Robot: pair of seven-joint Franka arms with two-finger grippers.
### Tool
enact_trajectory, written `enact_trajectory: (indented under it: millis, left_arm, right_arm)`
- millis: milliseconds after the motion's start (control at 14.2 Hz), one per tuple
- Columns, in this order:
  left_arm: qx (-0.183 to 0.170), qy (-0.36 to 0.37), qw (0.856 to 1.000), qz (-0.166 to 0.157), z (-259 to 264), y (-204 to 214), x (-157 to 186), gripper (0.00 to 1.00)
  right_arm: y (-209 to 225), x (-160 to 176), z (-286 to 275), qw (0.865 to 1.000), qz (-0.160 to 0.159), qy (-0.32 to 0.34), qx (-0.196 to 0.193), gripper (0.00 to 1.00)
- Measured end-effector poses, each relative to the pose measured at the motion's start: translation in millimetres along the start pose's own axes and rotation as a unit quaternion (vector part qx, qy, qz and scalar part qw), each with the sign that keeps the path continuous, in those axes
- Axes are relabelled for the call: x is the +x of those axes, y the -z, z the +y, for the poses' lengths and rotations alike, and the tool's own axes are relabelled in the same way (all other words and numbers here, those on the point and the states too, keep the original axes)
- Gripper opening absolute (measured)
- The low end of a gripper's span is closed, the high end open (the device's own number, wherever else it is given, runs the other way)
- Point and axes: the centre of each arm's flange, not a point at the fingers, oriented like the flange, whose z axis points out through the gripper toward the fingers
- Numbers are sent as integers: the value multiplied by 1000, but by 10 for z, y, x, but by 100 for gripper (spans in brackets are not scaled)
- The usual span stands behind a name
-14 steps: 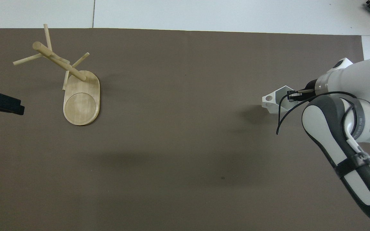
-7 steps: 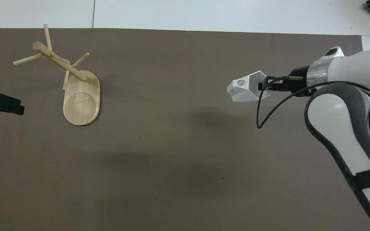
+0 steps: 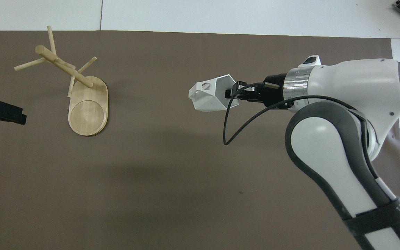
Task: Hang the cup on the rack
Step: 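Lift the white cup and carry it toward the left gripper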
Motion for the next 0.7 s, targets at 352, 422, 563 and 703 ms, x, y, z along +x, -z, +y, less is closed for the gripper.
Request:
enact_trajectory:
  millis: [352,422,563,703]
  left_arm:
    - [0,47,999,-10,-17,-16,-22,100]
    - [0,68,998,-10,-20,-16,-22,100]
    - [-1,110,994,-8,-6,-14,-18,100]
    - [-15,152,988,-9,51,-17,-12,100]
  right_arm:
    - [-179,-200,-367,999,-14,-12,47,5]
    - [-205,-232,-419,998,-17,-15,56,5]
    - [-271,-317,-577,997,-14,-11,70,5]
    - [-369,-442,-799,997,0,1,82,5]
